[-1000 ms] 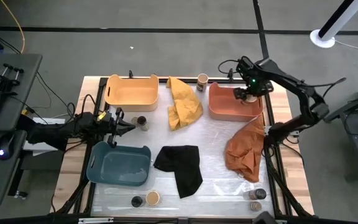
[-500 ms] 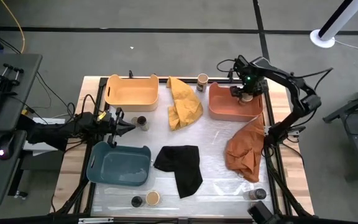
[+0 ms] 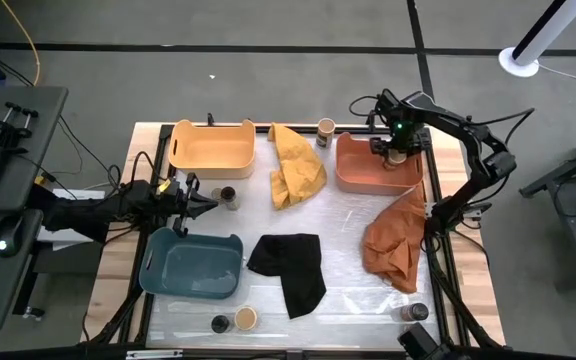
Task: Sort spices by type
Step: Put the bottom right gold spice bottle into the orange bin
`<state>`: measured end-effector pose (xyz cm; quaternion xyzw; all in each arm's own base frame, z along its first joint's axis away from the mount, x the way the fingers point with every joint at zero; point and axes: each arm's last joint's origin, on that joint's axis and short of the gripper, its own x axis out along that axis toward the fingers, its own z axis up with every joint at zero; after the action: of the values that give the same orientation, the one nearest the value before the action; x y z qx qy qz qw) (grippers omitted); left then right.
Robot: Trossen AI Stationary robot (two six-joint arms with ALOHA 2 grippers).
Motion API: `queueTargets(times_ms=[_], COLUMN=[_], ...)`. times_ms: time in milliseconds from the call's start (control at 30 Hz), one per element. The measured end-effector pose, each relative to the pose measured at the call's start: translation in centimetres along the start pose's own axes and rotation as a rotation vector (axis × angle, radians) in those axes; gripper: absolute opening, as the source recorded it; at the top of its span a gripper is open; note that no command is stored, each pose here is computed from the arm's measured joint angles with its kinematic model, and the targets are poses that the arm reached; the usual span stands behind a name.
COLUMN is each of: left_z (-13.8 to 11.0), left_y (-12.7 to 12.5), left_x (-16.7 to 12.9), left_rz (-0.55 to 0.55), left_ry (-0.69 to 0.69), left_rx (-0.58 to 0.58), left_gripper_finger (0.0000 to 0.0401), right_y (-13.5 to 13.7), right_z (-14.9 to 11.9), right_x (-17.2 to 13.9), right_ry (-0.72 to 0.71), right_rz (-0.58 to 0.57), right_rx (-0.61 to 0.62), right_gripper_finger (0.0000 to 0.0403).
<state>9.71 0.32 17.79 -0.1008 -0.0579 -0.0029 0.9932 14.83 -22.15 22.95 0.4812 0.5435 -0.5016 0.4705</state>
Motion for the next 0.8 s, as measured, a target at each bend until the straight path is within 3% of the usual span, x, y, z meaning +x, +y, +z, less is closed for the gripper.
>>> queueTargets(times_ms=[533,800], left_z=[0.01,0.01], left_y=[0.0,0.0], left_x=[0.0,0.0], left_rz=[0.0,0.0], left_ry=[0.0,0.0], left_rx=[0.0,0.0], left_gripper_finger=[0.0,0.0], right_y=[0.0,-0.05], right_z=[0.18,0.2], right_x=[0.0,0.0], right_ry=[-0.031,-0.04], right_rz=[-0.019,-0.035], right_rx=[0.014,0.011], right_gripper_finger=[0.029,0.0332])
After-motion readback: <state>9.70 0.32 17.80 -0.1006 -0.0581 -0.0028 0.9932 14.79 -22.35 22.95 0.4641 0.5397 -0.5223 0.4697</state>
